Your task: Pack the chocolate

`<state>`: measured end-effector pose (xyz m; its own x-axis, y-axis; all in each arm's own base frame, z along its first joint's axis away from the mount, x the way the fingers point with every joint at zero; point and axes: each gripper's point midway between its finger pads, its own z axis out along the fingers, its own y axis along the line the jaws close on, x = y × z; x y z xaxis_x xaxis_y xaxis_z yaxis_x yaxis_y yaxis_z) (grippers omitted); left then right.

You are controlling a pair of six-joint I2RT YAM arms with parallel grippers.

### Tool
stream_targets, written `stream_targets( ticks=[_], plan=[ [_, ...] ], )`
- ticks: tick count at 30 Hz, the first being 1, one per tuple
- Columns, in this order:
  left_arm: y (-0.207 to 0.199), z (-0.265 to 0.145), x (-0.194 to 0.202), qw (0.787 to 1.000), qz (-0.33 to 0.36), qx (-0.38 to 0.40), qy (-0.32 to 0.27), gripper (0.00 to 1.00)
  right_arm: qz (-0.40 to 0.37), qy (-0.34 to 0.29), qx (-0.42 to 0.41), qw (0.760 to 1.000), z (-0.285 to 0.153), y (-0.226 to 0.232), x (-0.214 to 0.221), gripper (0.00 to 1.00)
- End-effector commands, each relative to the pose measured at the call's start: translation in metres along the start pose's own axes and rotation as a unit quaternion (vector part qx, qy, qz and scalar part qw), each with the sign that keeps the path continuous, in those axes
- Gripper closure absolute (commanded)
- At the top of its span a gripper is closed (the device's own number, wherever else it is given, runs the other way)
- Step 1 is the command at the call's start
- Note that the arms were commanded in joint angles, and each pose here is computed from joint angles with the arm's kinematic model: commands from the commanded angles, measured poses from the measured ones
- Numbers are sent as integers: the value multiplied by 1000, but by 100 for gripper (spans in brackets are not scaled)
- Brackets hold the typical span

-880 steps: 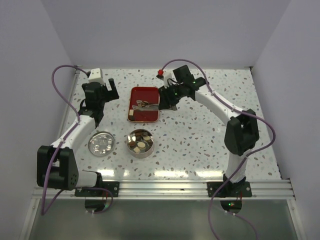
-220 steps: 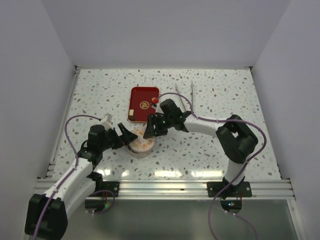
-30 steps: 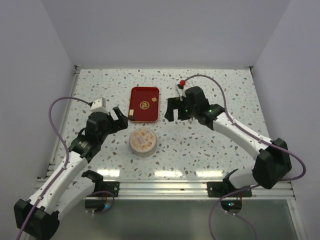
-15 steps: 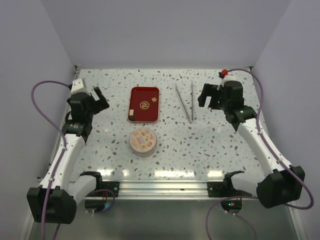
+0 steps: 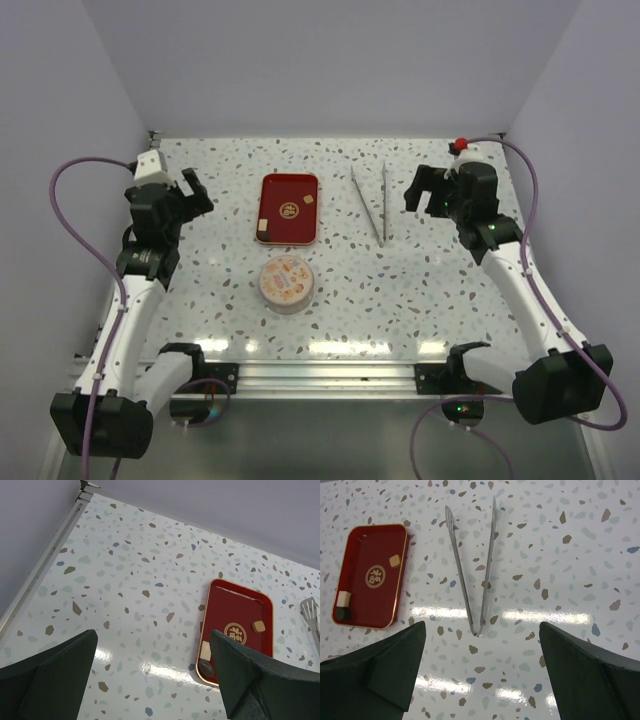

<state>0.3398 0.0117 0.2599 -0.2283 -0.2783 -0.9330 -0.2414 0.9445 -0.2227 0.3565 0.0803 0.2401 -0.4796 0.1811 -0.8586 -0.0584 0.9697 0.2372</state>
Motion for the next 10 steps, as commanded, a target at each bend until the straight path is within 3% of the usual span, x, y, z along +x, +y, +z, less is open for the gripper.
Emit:
stream_targets(
  ticks=[1,10],
  plan=[
    [1,-6,-30,999,9,-1,-45,0,-5,-15,-5,1000,0,1,-10,1],
    [2,-10,-35,998,11,-3,-57,0,-9,-20,0,1000,-2,-1,-13,1]
  ],
)
